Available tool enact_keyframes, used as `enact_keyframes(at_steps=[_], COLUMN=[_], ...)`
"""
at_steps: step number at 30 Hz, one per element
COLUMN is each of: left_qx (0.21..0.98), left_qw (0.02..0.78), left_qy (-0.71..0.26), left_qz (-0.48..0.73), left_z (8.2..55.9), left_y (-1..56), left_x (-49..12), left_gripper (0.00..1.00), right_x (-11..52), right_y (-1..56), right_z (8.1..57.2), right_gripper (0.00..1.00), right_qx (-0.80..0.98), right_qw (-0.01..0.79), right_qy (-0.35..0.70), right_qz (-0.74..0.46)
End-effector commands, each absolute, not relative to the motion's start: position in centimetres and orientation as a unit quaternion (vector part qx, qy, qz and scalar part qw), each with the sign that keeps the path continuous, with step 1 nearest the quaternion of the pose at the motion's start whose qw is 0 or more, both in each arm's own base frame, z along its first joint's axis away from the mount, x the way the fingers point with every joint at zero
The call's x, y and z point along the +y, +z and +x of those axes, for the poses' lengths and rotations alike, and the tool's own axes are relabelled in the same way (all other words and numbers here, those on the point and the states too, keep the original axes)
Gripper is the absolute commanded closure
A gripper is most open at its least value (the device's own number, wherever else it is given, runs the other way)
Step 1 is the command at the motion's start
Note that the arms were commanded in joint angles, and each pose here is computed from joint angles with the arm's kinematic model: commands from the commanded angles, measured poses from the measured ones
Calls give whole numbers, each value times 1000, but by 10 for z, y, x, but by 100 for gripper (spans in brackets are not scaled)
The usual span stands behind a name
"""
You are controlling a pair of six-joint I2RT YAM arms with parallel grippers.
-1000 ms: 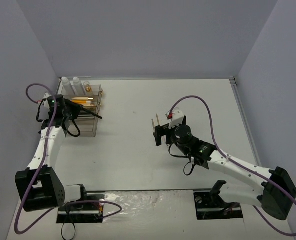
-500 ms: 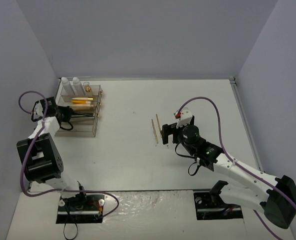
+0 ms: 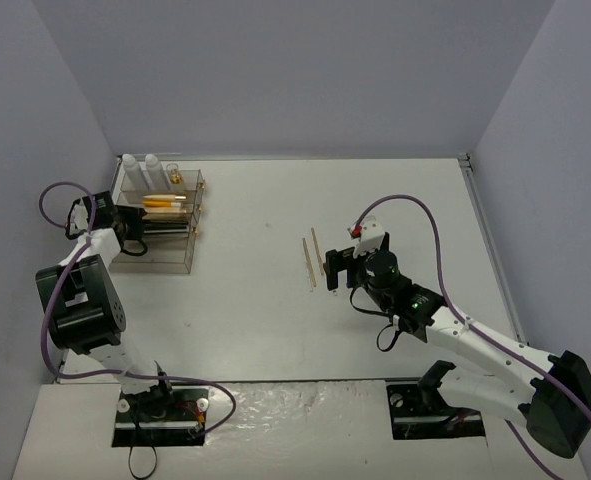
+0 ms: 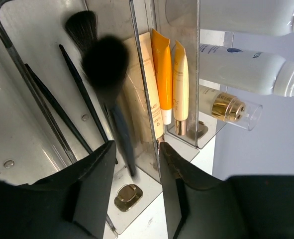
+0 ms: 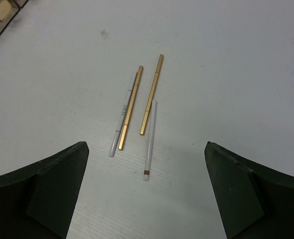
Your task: Organize the makeup
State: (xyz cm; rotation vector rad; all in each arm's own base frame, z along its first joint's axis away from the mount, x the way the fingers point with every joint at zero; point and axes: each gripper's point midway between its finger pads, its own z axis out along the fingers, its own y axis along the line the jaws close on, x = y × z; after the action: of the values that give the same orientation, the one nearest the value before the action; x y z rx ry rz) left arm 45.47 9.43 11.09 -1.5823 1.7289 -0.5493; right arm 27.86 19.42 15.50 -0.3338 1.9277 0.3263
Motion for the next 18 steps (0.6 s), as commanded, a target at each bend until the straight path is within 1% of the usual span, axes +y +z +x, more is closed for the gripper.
enact_keyframes(at_steps=[1,3,7,10,12,14,17,18], left_qx=[646,648,658,685,715,749,783,796], left_qw=[424,430,449,470,491,504,529,523], left_qy=[-224,-223,-222,-219,-215,-194,-150,-139], left_qz=[-594,-589,-562,-512,-449,-384,-291,-270], left_z=[458,453,443,427,411,390,356,343], left_y=[164,173,198,226,253,273,293,290], left_x=[103,103,98,86,73,61,52,46], left_gripper=[55,52,40,24,12,9,6,6], right_x=[196,196,194,192,192,194,196,197], right_y=[175,174,173,168,161,153,136,129], right_z=[288,288,290,292,294,296,298,300], right_gripper=[0,0,0,1,7,12,22,26], right_qx=[796,797,802,812,823,833,848,854], right_qw=[574,572,569,557,543,528,504,495], right_qy=[145,144,136,126,117,110,101,98], right_qz=[-128,-127,-123,-120,-120,-123,-127,-126])
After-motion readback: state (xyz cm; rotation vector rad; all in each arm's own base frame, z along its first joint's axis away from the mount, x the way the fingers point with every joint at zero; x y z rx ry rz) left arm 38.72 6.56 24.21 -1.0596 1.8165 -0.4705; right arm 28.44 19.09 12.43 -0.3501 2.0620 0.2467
